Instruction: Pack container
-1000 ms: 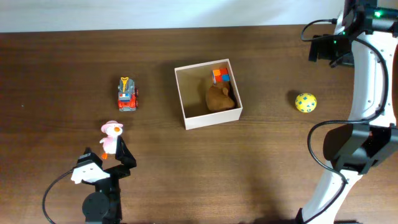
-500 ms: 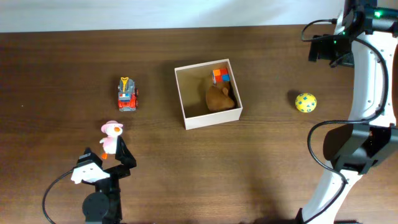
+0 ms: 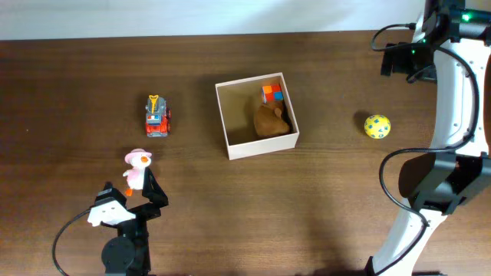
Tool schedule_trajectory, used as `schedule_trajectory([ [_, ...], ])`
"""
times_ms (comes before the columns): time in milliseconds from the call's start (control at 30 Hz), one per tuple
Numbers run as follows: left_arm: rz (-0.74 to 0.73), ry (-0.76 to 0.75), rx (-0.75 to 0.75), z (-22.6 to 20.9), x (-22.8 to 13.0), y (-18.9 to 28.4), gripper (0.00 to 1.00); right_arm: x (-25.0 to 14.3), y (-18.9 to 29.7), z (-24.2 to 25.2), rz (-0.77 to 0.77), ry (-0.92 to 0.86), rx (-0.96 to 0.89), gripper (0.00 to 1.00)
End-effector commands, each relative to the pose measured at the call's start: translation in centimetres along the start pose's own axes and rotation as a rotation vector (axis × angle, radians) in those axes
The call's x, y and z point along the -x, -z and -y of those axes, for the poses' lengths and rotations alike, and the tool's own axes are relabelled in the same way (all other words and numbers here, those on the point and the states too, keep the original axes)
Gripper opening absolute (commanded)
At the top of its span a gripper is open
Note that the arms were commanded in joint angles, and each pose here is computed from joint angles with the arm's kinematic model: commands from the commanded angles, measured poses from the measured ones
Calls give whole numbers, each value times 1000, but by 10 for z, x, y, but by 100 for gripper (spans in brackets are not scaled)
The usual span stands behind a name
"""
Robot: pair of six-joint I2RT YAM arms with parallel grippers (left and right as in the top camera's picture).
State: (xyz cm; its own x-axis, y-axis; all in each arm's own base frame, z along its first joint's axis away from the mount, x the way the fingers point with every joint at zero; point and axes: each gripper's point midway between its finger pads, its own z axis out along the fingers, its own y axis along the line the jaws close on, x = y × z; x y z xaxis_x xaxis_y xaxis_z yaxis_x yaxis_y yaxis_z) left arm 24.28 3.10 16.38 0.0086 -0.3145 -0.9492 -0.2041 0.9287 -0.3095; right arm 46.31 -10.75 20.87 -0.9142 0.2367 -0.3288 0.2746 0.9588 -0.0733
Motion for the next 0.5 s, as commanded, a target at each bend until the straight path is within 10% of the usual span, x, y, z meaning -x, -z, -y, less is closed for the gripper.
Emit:
schedule_trajectory([
  [0,-3,-16,-8,1,-2,0,99,5,9,3,27,-16,-14,99],
  [467,117,14,-49,13,39,6,99,5,9,2,28,-15,-13,99],
])
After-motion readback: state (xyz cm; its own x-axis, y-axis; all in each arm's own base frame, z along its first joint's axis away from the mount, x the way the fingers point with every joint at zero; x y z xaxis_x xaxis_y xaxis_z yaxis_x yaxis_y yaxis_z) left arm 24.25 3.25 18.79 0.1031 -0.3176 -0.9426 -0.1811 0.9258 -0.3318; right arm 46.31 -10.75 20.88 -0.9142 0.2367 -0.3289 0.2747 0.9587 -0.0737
